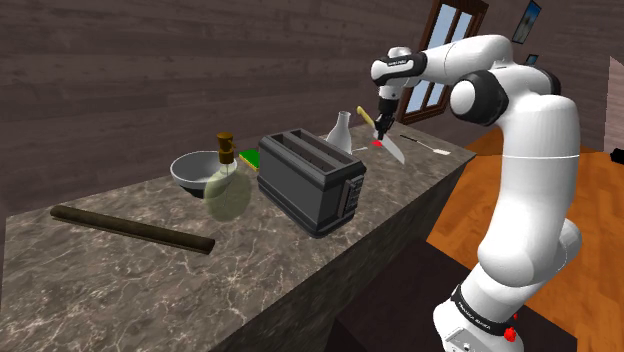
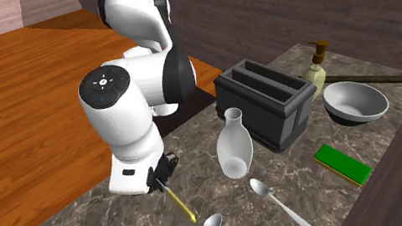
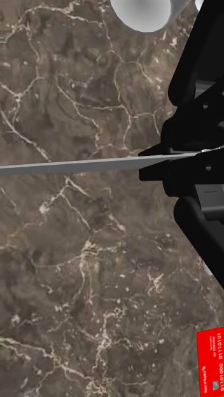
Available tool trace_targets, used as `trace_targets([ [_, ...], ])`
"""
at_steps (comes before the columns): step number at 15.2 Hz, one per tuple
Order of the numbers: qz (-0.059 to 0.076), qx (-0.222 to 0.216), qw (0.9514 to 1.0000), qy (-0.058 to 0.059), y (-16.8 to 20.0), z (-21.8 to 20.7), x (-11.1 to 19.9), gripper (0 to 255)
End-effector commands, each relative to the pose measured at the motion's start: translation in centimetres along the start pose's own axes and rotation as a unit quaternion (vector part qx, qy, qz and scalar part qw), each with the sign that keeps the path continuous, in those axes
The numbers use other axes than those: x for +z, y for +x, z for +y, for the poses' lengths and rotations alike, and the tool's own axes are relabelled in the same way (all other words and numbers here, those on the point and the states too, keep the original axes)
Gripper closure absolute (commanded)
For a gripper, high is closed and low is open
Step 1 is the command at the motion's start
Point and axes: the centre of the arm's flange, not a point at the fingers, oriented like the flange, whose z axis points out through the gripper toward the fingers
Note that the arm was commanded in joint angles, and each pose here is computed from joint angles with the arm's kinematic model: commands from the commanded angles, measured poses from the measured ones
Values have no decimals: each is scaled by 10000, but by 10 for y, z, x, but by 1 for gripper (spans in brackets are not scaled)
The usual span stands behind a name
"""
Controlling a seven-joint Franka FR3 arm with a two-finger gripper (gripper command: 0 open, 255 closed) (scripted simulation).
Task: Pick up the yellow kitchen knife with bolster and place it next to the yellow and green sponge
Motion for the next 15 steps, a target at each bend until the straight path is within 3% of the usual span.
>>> trace_targets([
  [1,-2,0,10000,1,6,-12,-3,255],
  [15,-2,0,10000,1,84,-179,-9,255],
])
